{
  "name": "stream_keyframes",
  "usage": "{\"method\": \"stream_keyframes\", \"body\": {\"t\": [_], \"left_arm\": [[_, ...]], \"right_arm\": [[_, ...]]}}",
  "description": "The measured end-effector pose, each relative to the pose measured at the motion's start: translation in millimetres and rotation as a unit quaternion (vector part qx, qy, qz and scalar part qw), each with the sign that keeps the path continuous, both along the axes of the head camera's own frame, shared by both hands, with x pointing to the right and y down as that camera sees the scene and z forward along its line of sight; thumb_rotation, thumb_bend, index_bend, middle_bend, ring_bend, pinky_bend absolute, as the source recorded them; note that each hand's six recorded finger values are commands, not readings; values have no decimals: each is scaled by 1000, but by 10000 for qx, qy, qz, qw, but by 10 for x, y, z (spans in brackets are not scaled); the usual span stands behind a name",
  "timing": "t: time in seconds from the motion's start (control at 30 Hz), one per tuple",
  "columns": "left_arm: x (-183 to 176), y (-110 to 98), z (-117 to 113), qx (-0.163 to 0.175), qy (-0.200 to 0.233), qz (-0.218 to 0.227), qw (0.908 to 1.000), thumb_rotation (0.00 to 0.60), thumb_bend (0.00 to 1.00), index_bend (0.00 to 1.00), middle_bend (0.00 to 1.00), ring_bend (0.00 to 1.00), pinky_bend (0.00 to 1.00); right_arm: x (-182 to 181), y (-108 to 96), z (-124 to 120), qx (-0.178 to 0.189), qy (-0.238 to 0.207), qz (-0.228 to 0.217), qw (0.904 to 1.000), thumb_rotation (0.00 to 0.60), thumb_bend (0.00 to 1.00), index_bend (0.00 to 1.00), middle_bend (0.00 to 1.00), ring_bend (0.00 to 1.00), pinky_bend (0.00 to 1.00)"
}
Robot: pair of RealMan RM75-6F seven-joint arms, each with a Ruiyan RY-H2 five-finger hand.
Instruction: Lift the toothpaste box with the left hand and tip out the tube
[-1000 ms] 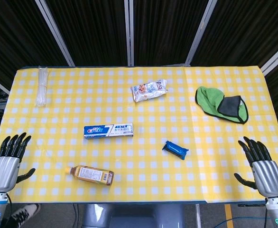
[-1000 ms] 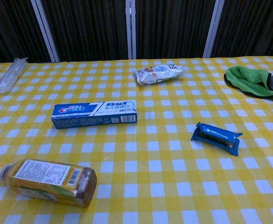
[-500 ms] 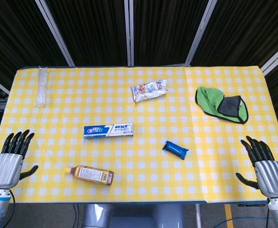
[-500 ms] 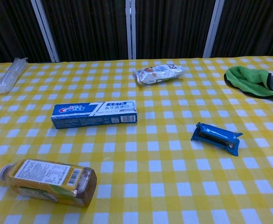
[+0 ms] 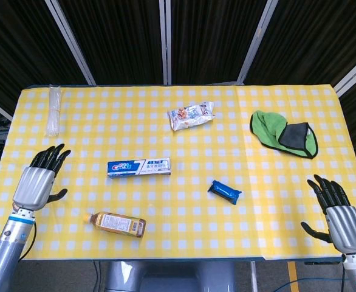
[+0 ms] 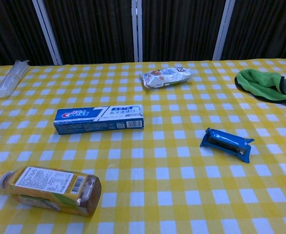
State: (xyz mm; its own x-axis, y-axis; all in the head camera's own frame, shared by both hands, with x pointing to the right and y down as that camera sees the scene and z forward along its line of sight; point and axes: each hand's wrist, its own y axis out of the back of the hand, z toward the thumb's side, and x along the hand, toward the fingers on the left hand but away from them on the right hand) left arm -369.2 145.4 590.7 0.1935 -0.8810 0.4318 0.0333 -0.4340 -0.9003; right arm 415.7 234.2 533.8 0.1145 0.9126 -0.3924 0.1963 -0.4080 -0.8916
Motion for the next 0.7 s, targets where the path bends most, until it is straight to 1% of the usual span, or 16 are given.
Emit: {"method": "stream_keyframes", "body": {"t": [0.13,0.2,0.33,0.47,0.6,0.7], "left_arm": [[160,-233,98,-185,-86,47,9998,600,188,119,2,91,160],[237,-308,152,-292,-93,57,9995,600,191,129,10,96,165],[438,-439,332,-595,-186,145,9980,600,196,156,41,118,194],[640,-497,540,-877,-344,288,9951,600,203,171,55,128,205],[822,-487,770,-1153,-488,382,9914,600,204,173,57,129,207],[945,-458,931,-1349,-538,371,9887,600,205,174,57,129,207]], "right_arm": [[10,-12,-17,14,-66,20,10000,600,80,0,0,0,0],[24,-19,-23,13,-99,45,9999,600,80,0,0,0,0],[51,-36,-27,-10,-179,100,9998,600,79,0,0,0,0],[75,-60,-37,-8,-262,129,9996,600,80,0,0,0,0],[106,-77,-37,-23,-320,178,9993,600,79,0,0,0,0],[130,-90,-43,-26,-363,223,9991,600,79,0,0,0,0]]}}
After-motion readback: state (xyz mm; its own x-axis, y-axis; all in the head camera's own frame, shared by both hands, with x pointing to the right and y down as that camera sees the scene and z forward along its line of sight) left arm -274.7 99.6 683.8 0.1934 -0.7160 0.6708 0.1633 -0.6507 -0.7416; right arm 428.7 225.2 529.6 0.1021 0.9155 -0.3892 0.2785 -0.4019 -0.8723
